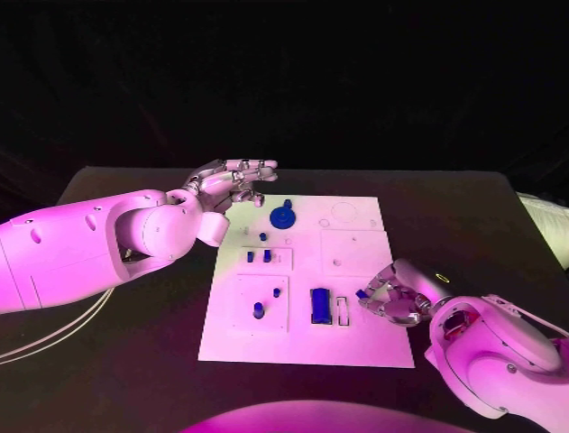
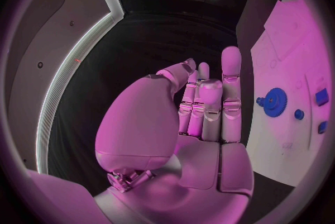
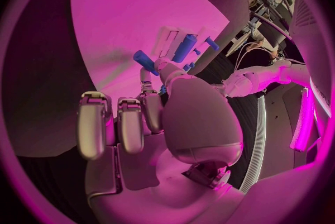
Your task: Assemble the parts on the task board
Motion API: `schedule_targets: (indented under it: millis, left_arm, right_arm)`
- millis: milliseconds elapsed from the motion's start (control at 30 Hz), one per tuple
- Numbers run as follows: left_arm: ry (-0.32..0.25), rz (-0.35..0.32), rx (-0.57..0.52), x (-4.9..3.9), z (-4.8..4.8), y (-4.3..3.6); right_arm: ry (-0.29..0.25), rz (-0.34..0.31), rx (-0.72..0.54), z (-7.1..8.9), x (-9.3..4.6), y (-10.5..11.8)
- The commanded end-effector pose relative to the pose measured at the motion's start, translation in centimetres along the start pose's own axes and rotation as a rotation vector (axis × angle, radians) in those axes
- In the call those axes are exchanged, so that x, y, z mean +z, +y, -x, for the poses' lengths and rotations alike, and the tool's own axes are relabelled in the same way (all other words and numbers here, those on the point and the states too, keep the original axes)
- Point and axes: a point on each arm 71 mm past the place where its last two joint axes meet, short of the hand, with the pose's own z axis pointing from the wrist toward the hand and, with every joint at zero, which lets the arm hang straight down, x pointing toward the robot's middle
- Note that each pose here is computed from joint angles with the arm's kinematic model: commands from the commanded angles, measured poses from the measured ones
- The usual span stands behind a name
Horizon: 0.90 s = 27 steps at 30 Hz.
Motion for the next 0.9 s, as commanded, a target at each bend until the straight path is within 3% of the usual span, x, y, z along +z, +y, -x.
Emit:
schedule_targets:
  millis: [33,333,900]
  left_arm:
    - [0.025,-0.007,-0.002,0.04,-0.40,-0.05]
    - [0.031,-0.005,-0.004,0.06,-0.60,-0.01]
    - [0.040,0.000,-0.006,-0.04,-0.78,0.01]
  right_arm:
    - [0.033,-0.033,0.084,-0.4,0.1,0.1]
    - [0.124,-0.073,0.120,-1.6,0.7,0.6]
    - [0.170,-0.092,0.113,-2.3,1.3,1.0]
